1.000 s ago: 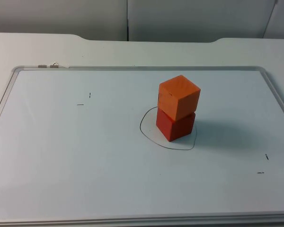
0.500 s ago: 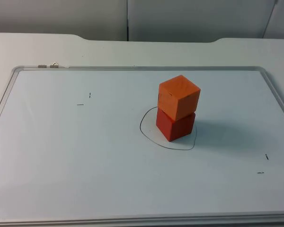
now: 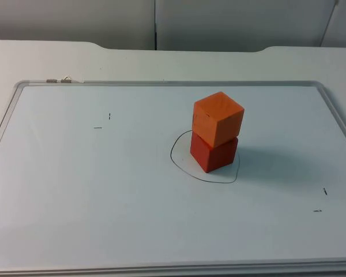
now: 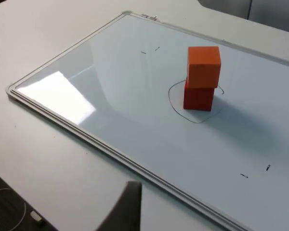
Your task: Pick up one cube with the left hand and another cube with the right hand. First place the cube in the right hand at the target position, then stack the cube in the left hand on top.
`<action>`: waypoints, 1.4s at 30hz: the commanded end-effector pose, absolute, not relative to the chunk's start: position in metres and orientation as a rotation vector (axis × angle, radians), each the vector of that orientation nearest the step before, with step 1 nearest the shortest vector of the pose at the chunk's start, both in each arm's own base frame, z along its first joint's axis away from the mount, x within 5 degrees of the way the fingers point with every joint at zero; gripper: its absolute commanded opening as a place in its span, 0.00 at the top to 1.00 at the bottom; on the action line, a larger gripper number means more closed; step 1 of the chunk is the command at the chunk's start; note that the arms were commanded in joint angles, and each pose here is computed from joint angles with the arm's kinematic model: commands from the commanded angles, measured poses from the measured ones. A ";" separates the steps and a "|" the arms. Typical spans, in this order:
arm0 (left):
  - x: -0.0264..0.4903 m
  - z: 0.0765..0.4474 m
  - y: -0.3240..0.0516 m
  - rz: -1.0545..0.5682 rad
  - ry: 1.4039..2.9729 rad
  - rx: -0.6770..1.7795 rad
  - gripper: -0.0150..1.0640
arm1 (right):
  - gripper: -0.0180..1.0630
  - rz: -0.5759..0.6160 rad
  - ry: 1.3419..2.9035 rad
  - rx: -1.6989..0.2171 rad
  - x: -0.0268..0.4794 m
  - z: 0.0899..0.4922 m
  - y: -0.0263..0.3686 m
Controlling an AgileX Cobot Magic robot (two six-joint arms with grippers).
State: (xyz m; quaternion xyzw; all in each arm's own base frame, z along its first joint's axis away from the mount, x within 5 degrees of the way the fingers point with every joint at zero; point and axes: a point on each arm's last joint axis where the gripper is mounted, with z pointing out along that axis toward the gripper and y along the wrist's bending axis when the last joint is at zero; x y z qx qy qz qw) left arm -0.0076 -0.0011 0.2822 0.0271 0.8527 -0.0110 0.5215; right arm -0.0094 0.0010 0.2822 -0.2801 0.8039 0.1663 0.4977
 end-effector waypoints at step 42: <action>-0.007 0.280 -0.001 -0.027 2.046 0.056 0.01 | 0.01 0.430 1.989 -0.604 -0.008 0.279 0.000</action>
